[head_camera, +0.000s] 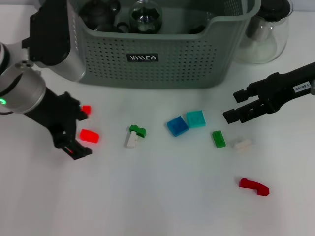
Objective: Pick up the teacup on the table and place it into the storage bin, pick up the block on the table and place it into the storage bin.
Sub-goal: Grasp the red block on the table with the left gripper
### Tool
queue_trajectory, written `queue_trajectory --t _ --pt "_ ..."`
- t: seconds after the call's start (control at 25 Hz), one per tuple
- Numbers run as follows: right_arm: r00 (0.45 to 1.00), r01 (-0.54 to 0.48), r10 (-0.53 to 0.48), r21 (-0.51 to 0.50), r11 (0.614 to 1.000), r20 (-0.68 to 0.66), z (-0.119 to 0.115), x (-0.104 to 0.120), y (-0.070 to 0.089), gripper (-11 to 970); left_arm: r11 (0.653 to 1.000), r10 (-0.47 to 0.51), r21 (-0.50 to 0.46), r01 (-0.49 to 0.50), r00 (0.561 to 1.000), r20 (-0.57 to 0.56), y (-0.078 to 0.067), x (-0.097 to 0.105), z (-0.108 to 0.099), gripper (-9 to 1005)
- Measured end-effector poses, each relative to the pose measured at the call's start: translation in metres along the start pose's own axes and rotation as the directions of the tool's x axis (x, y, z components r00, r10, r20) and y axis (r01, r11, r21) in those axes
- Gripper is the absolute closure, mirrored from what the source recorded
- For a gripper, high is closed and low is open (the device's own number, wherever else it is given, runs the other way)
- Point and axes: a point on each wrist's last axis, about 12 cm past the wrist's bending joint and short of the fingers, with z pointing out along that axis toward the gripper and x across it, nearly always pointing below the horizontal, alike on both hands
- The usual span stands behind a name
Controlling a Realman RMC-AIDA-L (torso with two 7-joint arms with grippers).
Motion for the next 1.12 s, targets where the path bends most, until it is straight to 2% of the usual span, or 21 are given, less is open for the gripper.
queue_trajectory --t 0.12,0.24,0.44,0.72,1.04,1.12 --pt "1.000 -0.010 0.010 0.004 1.000 0.002 0.000 0.002 -0.001 50 0.992 -0.126 -0.013 0.126 0.990 -0.056 0.001 0.007 0.001 121" --pt "1.000 -0.014 0.014 0.012 1.000 0.007 -0.001 0.003 -0.002 50 0.968 -0.253 -0.024 0.252 0.963 -0.094 -0.001 0.010 0.001 122" --pt "1.000 -0.010 0.010 0.020 1.000 0.016 -0.001 0.003 -0.003 50 0.892 -0.452 -0.028 0.452 0.885 -0.114 -0.005 0.009 0.009 122" --pt "1.000 -0.004 0.004 0.027 1.000 0.017 -0.003 0.001 -0.004 51 0.827 -0.561 -0.060 0.558 0.819 -0.120 -0.002 0.008 0.032 123" --pt "1.000 -0.005 0.005 0.031 1.000 0.018 -0.003 0.002 -0.004 51 0.802 -0.597 -0.106 0.588 0.795 -0.110 0.004 0.015 0.042 123" --pt "1.000 -0.005 0.005 0.033 0.999 0.019 -0.003 0.002 -0.005 51 0.799 -0.601 -0.105 0.592 0.791 -0.113 0.005 0.016 0.044 150"
